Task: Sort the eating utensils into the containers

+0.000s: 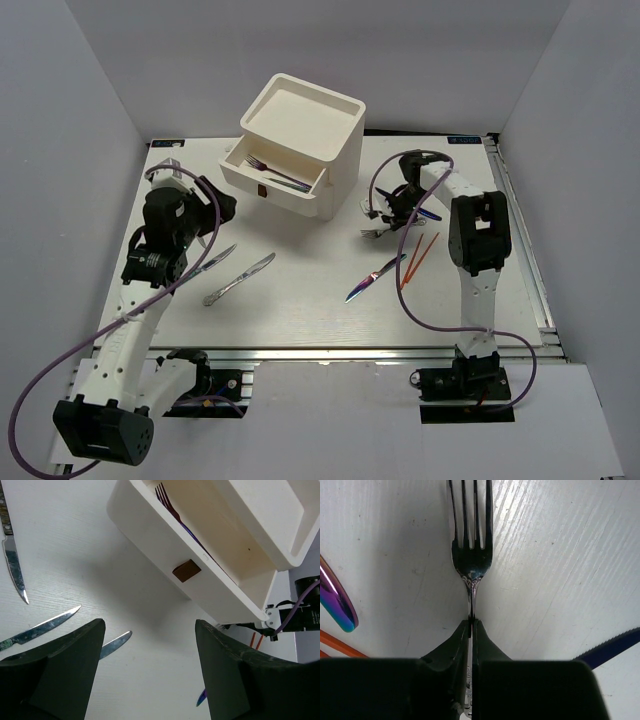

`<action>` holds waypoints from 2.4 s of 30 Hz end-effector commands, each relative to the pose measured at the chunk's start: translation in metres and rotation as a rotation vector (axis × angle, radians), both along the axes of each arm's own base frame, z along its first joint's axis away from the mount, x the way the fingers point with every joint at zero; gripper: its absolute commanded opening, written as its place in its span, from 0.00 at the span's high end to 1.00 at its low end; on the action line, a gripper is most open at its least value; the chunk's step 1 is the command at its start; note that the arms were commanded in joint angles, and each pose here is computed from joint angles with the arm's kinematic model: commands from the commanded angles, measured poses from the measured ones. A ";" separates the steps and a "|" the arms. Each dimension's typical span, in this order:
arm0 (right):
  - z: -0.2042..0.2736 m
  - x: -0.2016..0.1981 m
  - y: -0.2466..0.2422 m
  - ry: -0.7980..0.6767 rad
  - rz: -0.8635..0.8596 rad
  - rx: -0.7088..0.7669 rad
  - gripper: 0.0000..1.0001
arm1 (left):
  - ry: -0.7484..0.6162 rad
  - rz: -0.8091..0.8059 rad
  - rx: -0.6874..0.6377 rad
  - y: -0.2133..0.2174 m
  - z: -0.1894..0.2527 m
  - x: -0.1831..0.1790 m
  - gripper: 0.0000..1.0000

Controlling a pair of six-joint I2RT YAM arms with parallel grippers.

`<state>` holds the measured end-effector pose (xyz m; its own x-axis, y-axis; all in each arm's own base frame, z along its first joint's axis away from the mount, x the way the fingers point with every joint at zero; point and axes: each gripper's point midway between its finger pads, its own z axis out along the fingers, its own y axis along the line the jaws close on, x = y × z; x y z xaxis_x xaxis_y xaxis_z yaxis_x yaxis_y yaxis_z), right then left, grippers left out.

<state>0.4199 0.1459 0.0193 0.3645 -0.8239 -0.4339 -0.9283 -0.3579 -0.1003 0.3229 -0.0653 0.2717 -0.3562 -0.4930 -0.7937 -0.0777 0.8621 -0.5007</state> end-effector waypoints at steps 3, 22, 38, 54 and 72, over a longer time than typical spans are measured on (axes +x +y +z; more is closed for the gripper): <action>0.015 0.000 0.024 0.021 -0.054 0.120 1.00 | -0.002 0.020 -0.026 0.003 -0.001 -0.005 0.16; 0.254 -0.078 0.125 -0.013 0.022 0.685 1.00 | 0.067 0.049 -0.075 0.002 -0.034 -0.008 0.17; 0.384 -0.002 0.288 -0.057 -0.610 1.224 1.00 | 0.055 0.058 -0.125 0.000 -0.034 -0.013 0.18; 0.345 -0.002 0.291 -0.113 -0.548 1.128 0.55 | 0.062 -0.022 -0.149 -0.016 -0.041 -0.002 0.29; 0.255 -0.092 0.307 0.203 -0.165 0.836 1.00 | 0.074 0.030 -0.109 -0.004 -0.044 -0.006 0.82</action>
